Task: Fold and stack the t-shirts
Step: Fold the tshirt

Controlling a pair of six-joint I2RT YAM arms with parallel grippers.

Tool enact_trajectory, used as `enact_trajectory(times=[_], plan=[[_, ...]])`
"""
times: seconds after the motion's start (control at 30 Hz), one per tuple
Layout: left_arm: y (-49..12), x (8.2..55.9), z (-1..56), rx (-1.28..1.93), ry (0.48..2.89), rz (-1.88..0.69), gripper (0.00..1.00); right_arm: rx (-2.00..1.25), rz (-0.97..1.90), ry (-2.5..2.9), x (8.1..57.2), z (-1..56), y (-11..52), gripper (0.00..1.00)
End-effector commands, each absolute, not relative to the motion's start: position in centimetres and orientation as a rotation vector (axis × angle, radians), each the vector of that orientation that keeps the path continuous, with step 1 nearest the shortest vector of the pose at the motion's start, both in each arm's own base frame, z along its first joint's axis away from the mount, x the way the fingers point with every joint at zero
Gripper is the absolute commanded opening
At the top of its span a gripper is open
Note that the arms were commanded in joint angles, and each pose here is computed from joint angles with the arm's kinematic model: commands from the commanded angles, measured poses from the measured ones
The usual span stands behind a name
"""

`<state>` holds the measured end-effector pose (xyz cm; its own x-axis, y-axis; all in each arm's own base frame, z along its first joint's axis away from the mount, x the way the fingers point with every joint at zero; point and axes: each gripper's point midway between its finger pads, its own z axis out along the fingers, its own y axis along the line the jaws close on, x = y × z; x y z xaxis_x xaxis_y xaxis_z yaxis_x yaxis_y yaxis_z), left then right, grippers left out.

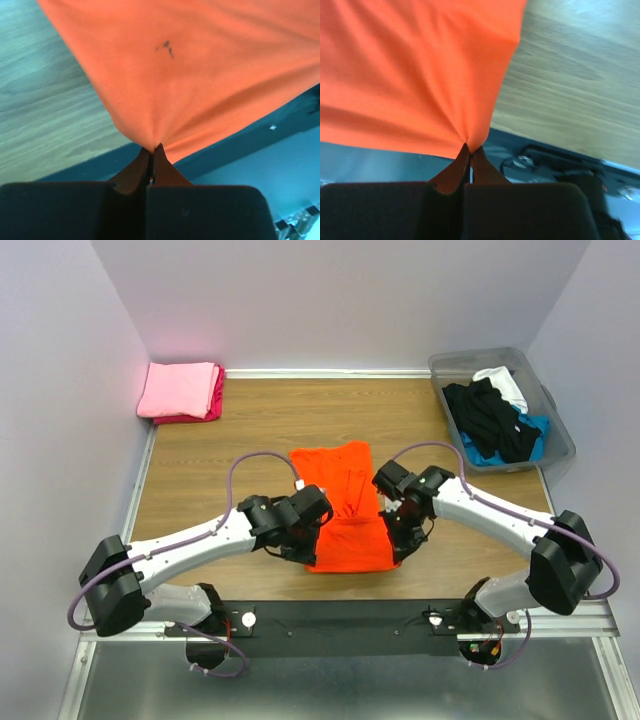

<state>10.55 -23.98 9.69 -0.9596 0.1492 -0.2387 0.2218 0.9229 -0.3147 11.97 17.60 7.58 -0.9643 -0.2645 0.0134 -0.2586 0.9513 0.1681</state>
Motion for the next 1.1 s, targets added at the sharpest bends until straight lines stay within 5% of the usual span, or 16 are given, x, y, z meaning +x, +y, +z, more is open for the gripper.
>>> enact_trajectory(times=[0.0, 0.57, 1.07], plan=[[-21.6, 12.3, 11.5, 0.274, 2.893, -0.377, 0.00, 0.478, 0.011, -3.076, 13.8, 10.5, 14.9, 0.01], [-19.3, 28.7, 15.2, 0.052, 2.548, -0.345, 0.00, 0.458, -0.061, -3.405, 30.8, 16.4, 18.0, 0.00], [-18.4, 38.7, 10.8, 0.032, 2.474, -0.341, 0.00, 0.335, -0.054, -3.484, 39.6, 10.6, 20.0, 0.00]])
